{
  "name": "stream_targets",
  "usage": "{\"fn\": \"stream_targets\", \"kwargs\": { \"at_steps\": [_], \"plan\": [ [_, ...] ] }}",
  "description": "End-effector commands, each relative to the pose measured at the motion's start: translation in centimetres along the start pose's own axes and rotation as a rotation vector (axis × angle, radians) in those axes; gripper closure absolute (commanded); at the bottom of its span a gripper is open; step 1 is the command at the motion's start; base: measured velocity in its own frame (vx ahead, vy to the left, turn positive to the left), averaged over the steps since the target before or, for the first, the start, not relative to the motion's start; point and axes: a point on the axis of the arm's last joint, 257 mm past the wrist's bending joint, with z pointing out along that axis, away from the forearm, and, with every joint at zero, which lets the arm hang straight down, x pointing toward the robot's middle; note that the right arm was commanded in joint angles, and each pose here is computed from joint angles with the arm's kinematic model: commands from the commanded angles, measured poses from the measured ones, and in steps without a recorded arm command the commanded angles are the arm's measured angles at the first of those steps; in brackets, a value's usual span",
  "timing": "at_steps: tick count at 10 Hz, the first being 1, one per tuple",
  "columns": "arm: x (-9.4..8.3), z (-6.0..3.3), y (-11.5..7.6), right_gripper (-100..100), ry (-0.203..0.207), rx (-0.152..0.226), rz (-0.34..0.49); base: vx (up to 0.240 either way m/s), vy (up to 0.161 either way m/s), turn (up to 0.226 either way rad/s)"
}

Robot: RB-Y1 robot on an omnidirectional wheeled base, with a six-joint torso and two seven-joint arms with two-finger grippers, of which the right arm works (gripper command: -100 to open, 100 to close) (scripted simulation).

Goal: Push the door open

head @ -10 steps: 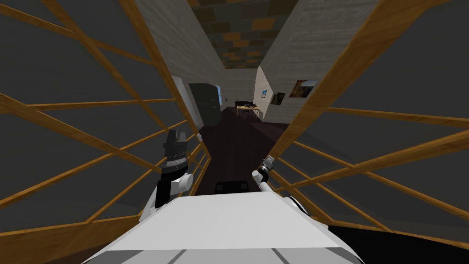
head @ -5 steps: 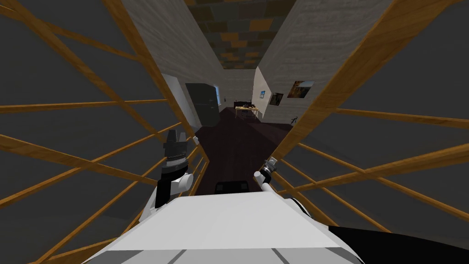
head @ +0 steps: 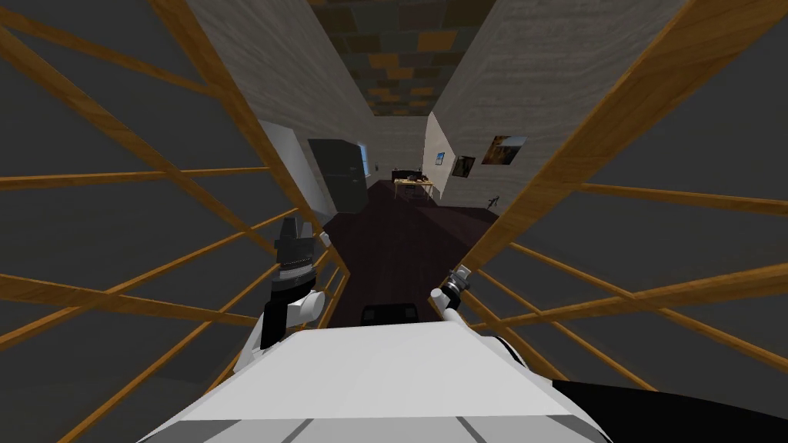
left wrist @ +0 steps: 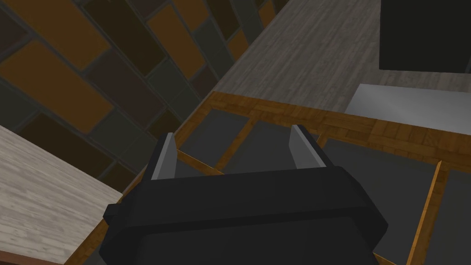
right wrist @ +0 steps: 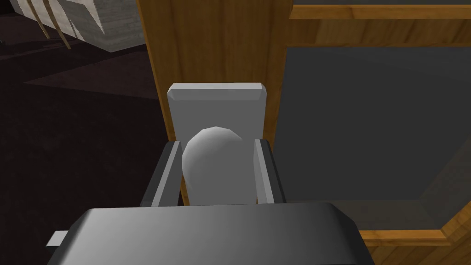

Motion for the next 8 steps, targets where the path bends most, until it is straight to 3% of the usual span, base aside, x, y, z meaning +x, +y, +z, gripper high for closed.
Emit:
{"fn": "stream_targets", "kwargs": {
  "at_steps": [1,8],
  "plan": [
    [0.4,0.28,0.3,100,0.006,-0.006,0.003,0.06,-0.023,-0.018],
    [0.3,2.01,5.2,100,0.004,-0.07,0.003,0.107,-0.015,-0.031]
  ]
}}
